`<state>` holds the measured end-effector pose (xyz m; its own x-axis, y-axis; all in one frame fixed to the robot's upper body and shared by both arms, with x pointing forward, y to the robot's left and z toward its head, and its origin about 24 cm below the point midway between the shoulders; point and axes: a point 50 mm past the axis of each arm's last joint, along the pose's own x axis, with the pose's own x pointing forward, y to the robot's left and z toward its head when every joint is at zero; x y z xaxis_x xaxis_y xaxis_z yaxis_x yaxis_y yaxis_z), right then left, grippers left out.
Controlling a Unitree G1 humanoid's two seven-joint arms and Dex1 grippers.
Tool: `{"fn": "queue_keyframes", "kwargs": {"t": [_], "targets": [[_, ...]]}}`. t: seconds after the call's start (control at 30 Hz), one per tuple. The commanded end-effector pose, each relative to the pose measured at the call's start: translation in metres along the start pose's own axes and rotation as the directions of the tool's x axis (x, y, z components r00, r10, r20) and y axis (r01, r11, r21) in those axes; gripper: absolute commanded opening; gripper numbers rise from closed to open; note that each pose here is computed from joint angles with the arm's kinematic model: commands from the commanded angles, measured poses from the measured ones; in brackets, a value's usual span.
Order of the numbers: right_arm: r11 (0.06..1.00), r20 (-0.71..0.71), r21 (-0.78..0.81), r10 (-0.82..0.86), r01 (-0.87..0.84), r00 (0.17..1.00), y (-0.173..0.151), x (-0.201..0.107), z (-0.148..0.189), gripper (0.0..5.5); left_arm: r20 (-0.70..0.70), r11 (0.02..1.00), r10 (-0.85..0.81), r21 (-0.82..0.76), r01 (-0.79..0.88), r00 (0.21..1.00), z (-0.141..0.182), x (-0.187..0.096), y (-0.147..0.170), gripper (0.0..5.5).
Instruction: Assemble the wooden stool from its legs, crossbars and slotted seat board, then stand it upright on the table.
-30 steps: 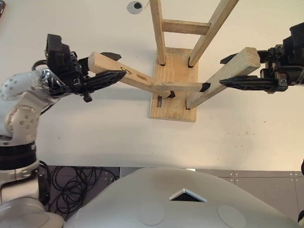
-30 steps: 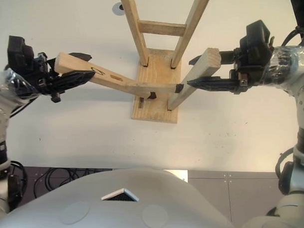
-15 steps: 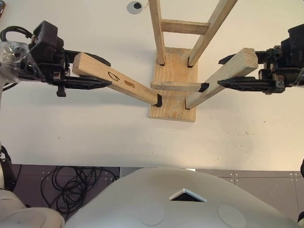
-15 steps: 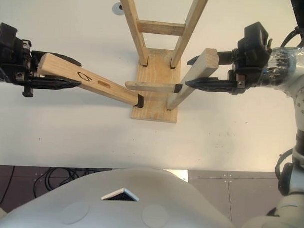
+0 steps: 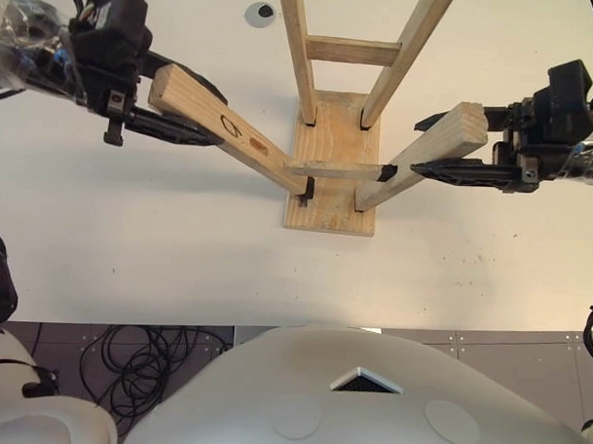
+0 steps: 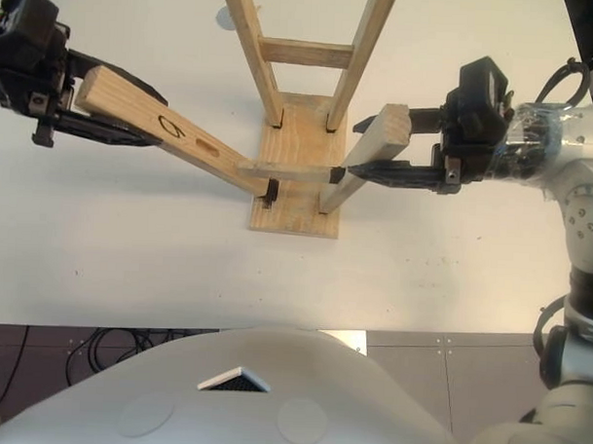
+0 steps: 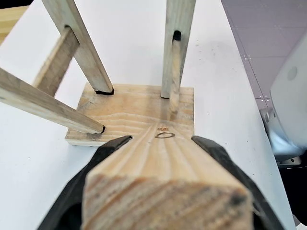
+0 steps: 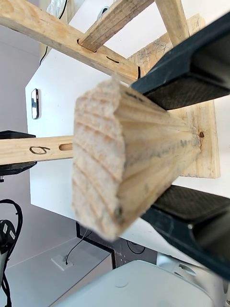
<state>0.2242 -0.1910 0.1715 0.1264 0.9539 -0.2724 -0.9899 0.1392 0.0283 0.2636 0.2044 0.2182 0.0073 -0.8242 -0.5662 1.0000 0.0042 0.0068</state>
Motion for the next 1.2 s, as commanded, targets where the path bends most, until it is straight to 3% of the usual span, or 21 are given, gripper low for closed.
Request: {"fn": "queue_keyframes", "kwargs": {"t": [0.03,0.37,0.53,1.2], "targets": [[0.990,-0.041,0.135,0.041,-0.036,0.998,0.008,0.013,-0.027,2.06,-0.020,0.999,-0.032,0.025,0.032,0.999,0.013,0.008,-0.002,2.01],[0.991,-0.031,0.134,0.025,-0.021,0.999,0.009,0.015,-0.028,2.06,-0.186,0.999,-0.005,0.041,0.013,0.983,0.025,-0.010,-0.005,2.01],[0.991,-0.028,0.134,0.026,-0.022,0.999,0.009,0.017,-0.028,2.06,-0.224,0.998,-0.011,0.052,0.023,0.975,0.024,-0.005,-0.001,2.01],[0.992,-0.030,0.125,0.035,-0.031,0.999,0.007,0.019,-0.029,2.06,-0.239,0.996,-0.055,0.048,0.069,0.969,0.017,0.013,-0.008,2.01]]}}
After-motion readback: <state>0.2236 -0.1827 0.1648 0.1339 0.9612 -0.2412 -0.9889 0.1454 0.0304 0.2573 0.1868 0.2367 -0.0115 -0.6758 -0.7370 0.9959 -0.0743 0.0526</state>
